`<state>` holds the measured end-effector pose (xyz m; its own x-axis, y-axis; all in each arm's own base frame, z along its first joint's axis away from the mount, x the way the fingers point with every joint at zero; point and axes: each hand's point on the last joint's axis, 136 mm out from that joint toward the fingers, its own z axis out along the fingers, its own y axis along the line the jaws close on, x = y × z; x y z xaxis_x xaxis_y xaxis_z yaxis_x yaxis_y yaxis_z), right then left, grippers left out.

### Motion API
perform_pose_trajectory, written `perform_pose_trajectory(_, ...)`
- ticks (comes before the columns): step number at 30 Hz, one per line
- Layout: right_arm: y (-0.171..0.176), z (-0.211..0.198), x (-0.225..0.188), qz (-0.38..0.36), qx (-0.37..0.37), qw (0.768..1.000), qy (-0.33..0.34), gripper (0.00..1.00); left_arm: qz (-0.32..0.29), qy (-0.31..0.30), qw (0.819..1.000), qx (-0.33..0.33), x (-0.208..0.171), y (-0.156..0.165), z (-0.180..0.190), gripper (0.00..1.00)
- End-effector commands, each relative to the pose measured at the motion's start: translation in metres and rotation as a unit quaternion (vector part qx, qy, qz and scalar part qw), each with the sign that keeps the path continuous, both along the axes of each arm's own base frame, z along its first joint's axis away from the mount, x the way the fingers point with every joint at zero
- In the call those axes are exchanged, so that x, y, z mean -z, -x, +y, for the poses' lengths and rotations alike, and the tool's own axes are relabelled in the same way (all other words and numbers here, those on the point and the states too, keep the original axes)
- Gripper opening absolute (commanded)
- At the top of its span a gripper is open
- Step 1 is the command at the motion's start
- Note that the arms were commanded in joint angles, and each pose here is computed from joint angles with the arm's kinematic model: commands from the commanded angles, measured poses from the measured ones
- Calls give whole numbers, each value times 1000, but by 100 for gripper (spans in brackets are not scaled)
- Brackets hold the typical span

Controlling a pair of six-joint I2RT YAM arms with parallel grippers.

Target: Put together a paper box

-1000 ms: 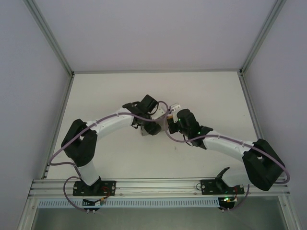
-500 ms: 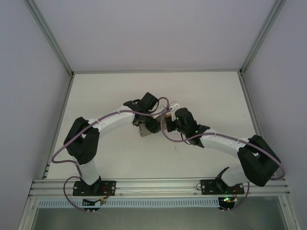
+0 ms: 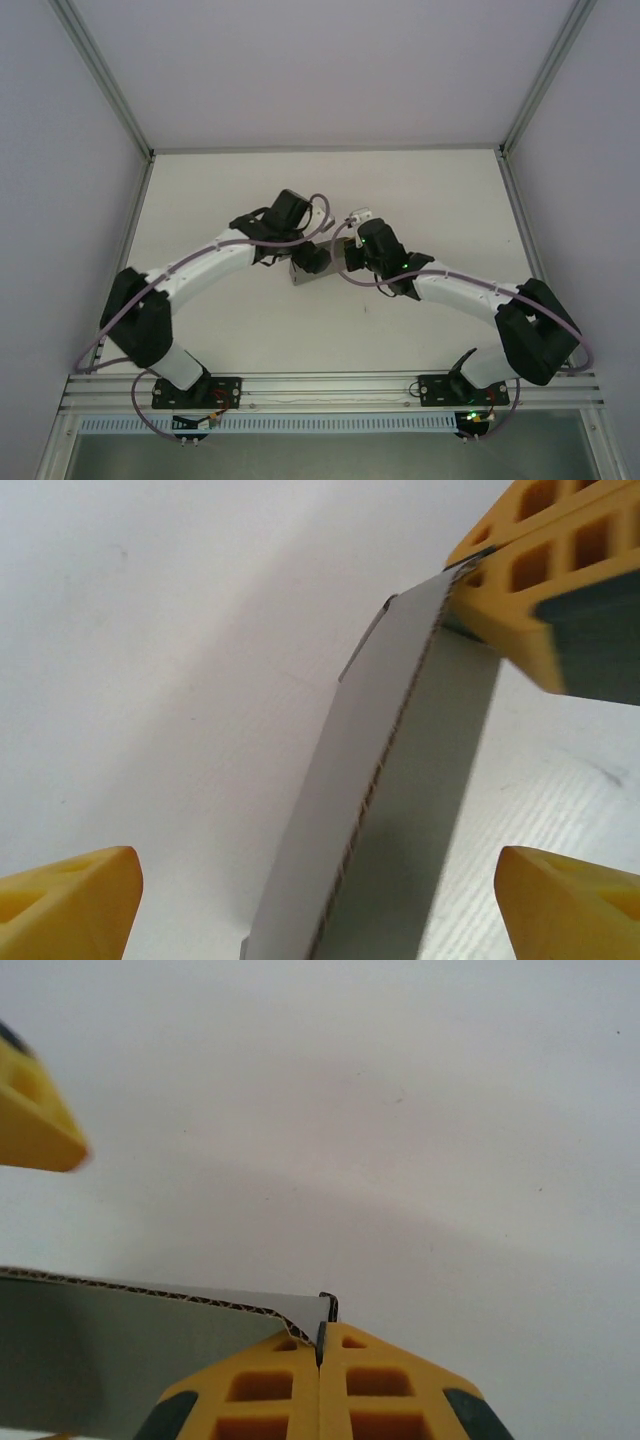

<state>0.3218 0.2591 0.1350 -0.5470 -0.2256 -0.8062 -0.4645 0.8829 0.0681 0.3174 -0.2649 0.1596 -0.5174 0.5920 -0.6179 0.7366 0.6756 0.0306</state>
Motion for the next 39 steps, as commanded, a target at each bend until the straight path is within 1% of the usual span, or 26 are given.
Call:
perform_pose_trajectory(1,21,-18,42,84,18,995,55,0,-16,14,998,-61,-13,1,22,91)
perform_pose_trajectory(3,21,-19,43,92,29,994,58,0,-25,12,993,-114,-16,1,42,91)
perform_pose_trajectory(5,20,-21,46,101,38,992,68,0,-14,19,986,-166,-17,5,62,88)
perform_pose_trajectory(6,20,-21,46,103,40,991,72,0,-8,22,983,-180,-17,9,68,85)
perform_pose_trajectory(8,19,-20,47,108,43,990,80,0,-3,20,979,-205,-15,14,79,74)
perform_pose_trajectory(13,17,-15,48,112,38,989,89,0,-8,19,973,-229,-14,11,87,55)
perform_pose_trajectory(16,17,-11,45,113,33,990,84,0,-2,16,974,-228,-12,9,86,50)
perform_pose_trajectory(23,21,-9,47,120,29,989,86,0,8,13,978,-208,-2,3,82,50)
perform_pose_trajectory(25,22,-9,47,120,29,988,89,0,10,18,978,-205,-4,-1,80,46)
perform_pose_trajectory(36,22,-10,50,125,29,987,96,0,21,15,984,-178,2,-5,71,39)
perform_pose_trajectory(38,21,-9,49,124,29,987,96,0,24,12,985,-173,3,-6,69,36)
perform_pose_trajectory(39,21,-9,49,125,31,987,96,0,23,10,985,-173,2,-7,69,33)
